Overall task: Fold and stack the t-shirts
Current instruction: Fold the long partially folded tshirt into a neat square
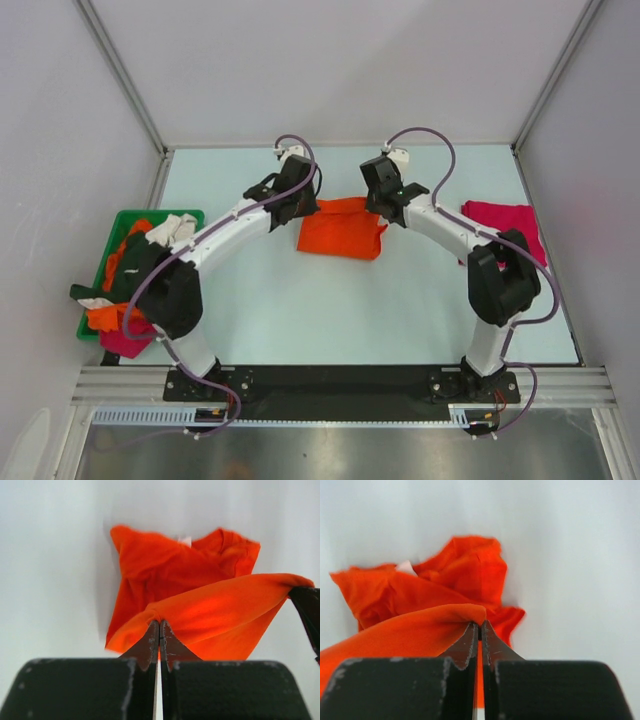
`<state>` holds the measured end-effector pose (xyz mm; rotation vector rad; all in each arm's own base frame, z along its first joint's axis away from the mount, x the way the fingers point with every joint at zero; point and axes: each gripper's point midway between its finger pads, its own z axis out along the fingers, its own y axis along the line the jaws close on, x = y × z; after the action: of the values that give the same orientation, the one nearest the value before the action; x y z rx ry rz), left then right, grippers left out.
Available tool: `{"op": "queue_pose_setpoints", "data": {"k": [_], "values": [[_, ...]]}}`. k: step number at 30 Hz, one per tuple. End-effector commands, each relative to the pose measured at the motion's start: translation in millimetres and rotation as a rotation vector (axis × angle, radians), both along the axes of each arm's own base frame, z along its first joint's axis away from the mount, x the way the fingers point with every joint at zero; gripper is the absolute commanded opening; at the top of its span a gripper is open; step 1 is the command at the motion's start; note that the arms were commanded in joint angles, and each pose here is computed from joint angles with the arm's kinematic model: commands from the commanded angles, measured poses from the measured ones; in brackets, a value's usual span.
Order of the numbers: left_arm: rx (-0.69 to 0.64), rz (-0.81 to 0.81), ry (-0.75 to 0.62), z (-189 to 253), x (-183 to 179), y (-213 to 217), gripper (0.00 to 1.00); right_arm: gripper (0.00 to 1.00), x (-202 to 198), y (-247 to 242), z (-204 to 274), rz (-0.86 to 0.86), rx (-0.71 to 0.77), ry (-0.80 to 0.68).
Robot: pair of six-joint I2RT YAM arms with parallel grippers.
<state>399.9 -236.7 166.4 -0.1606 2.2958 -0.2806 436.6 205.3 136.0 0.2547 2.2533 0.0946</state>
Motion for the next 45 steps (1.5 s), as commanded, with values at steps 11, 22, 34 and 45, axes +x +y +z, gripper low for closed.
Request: {"op": "queue_pose_setpoints", "data": {"k": [11, 22, 34, 45], "values": [[0.012, 0.062, 0.048, -43.7, 99.1, 3.4, 0.00, 0.00, 81.9, -0.3, -41.1, -0.041, -0.033, 0.010], [0.039, 0.102, 0.015, -32.4, 114.8, 15.9, 0.30, 0.45, 93.0, 3.4, -37.5, -0.026, -0.012, -0.037], [-0.033, 0.062, -0.035, -10.6, 72.0, 10.4, 0.58, 0.23, 32.6, 46.9, -2.2, 0.080, 0.047, -0.073], [-0.032, -0.035, 0.053, -62.7, 85.6, -20.9, 0.48, 0.03, 50.9, 55.5, -60.2, 0.065, 0.049, 0.015]]}}
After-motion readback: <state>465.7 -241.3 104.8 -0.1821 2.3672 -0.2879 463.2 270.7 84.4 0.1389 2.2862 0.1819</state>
